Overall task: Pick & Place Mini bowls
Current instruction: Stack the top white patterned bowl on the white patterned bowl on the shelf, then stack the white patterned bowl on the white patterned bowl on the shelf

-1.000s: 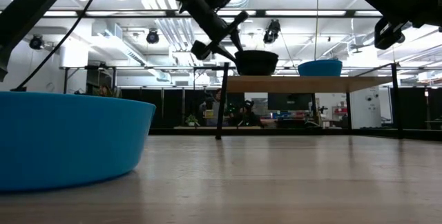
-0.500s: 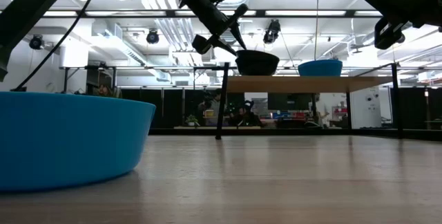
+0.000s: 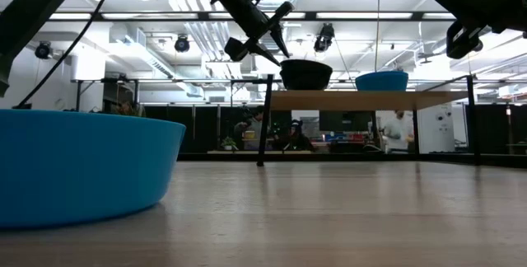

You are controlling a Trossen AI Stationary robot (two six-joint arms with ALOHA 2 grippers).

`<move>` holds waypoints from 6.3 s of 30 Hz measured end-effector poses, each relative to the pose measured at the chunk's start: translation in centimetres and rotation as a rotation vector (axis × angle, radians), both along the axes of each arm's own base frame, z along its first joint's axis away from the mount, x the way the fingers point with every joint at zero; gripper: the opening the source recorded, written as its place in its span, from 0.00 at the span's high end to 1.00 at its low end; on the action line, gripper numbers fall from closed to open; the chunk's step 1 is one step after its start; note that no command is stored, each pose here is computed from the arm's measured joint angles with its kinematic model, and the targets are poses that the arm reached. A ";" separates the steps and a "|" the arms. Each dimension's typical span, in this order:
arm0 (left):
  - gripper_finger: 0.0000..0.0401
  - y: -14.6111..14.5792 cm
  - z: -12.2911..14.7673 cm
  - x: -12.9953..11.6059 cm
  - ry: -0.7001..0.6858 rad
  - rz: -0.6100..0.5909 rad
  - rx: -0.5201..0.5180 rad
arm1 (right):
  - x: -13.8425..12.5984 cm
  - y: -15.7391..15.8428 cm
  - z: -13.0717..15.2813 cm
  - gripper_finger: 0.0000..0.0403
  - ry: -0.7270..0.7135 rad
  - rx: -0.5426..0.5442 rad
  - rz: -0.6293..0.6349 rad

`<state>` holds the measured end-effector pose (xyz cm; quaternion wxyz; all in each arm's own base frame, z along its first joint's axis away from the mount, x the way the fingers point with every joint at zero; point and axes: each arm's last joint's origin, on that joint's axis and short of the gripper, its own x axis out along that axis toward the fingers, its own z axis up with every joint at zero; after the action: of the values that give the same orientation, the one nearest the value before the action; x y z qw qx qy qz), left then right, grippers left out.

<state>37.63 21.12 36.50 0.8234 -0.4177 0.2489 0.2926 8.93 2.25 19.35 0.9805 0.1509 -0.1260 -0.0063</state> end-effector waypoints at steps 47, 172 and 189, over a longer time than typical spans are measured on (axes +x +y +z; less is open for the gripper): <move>0.69 -7.8 3.6 -5.4 0.174 -0.389 -0.049 | 0.0 0.0 0.0 0.98 -0.001 0.000 0.000; 1.00 -32.4 -11.1 -21.5 0.321 -0.804 -0.175 | 0.0 0.0 0.0 0.98 0.000 0.000 0.000; 1.00 -19.5 -1.9 -15.8 -0.012 -0.228 -0.190 | 0.0 0.0 0.0 0.98 0.000 0.000 0.000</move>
<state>21.79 1.60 34.55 0.8094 -0.4647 0.3163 0.1699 8.92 2.25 19.36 0.9804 0.1510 -0.1261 -0.0062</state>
